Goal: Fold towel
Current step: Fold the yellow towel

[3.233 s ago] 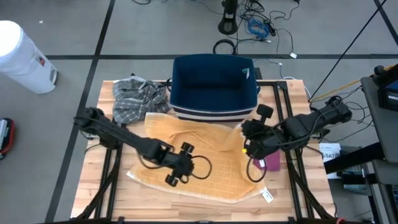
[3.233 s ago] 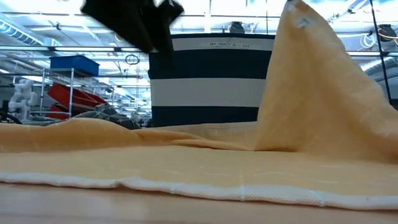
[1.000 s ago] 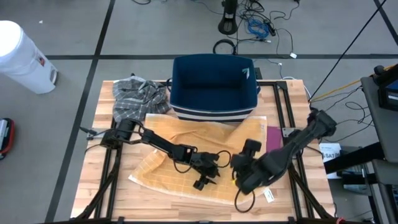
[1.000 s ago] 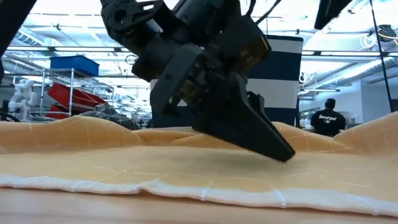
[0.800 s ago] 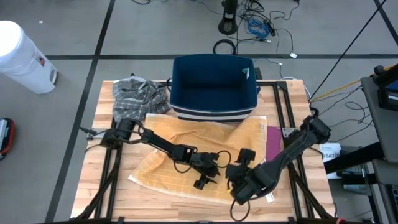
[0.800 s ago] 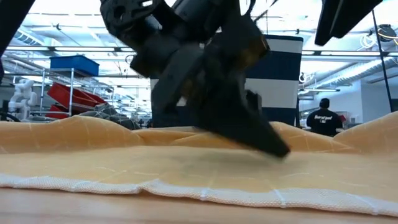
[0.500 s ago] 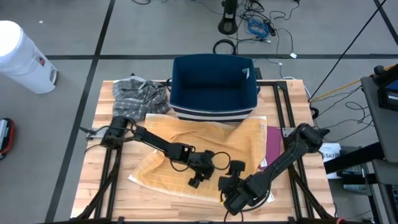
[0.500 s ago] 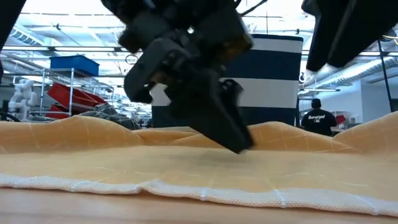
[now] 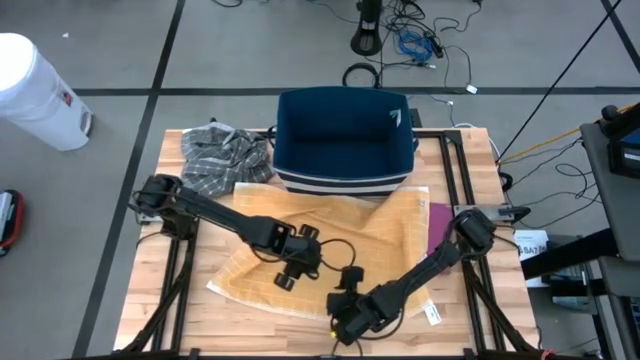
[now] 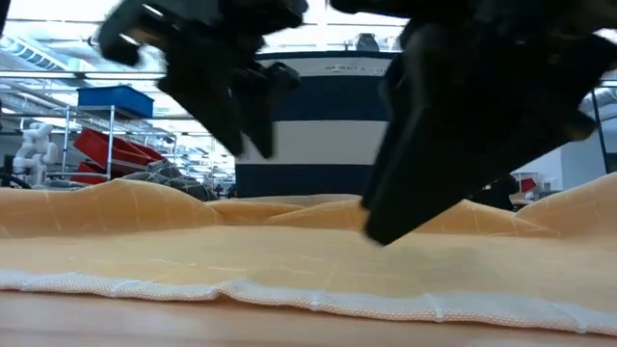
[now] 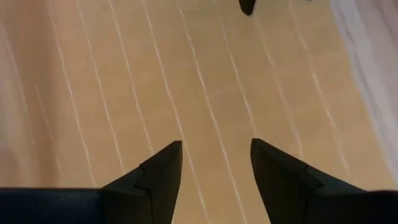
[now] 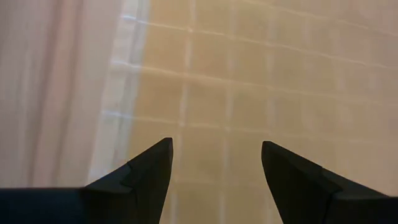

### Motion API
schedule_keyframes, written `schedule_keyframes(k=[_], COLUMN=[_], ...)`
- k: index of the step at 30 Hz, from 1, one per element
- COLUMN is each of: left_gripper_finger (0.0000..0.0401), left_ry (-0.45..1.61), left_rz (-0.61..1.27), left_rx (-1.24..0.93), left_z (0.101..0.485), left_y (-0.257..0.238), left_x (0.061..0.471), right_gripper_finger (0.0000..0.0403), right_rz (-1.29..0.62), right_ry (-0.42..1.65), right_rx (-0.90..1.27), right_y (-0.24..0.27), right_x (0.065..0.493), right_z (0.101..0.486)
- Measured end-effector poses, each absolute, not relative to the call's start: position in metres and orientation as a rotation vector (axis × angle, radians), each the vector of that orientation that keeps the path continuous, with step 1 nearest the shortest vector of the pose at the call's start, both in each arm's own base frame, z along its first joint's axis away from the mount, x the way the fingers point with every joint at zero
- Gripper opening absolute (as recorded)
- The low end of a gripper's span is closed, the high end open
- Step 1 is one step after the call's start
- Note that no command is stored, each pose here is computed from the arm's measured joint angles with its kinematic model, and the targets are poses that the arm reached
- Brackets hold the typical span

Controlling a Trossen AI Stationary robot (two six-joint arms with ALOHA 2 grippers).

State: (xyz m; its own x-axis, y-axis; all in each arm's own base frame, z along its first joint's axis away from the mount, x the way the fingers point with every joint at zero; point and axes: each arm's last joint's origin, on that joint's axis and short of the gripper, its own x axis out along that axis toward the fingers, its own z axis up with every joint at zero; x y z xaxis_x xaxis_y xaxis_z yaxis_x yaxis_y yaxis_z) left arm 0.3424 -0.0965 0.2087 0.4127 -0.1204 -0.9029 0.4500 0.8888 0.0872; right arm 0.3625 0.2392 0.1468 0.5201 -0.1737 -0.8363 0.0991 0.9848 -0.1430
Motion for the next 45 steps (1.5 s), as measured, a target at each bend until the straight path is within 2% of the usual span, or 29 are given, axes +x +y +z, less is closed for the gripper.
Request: schedule_keyframes(k=[8, 14, 22, 29, 33, 36, 45], left_gripper_finger=[0.0197, 0.0197, 0.0197, 0.0197, 0.0197, 0.0197, 0.0197], left_ry=[1.286, 1.329, 1.456, 1.509, 1.469, 1.386, 1.339], left_rz=[-0.390, -0.362, -0.240, -0.207, -0.097, -0.133, -0.215], left_rx=[0.319, 0.310, 0.266, 0.260, 0.342, 0.358, 0.293], left_z=[0.214, 0.205, 0.180, 0.177, 0.179, 0.179, 0.175], left_y=[-0.112, -0.124, -0.124, -0.130, -0.128, -0.129, -0.117], left_x=[0.311, 0.300, 0.279, 0.268, 0.267, 0.276, 0.293], right_gripper_finger=[0.0233, 0.0233, 0.0233, 0.0233, 0.0233, 0.0233, 0.0233], right_rz=[-0.029, 0.065, 0.006, -0.056, -0.096, -0.096, -0.045], right_ry=[1.141, 1.261, 1.406, 1.327, 1.362, 1.356, 1.221], right_rx=[-0.016, 0.048, 0.057, 0.033, 0.005, 0.003, 0.012], right_y=[0.237, 0.244, 0.250, 0.243, 0.234, 0.229, 0.228], right_x=[0.365, 0.353, 0.326, 0.325, 0.325, 0.329, 0.349], right_z=[0.137, 0.141, 0.150, 0.169, 0.169, 0.169, 0.168])
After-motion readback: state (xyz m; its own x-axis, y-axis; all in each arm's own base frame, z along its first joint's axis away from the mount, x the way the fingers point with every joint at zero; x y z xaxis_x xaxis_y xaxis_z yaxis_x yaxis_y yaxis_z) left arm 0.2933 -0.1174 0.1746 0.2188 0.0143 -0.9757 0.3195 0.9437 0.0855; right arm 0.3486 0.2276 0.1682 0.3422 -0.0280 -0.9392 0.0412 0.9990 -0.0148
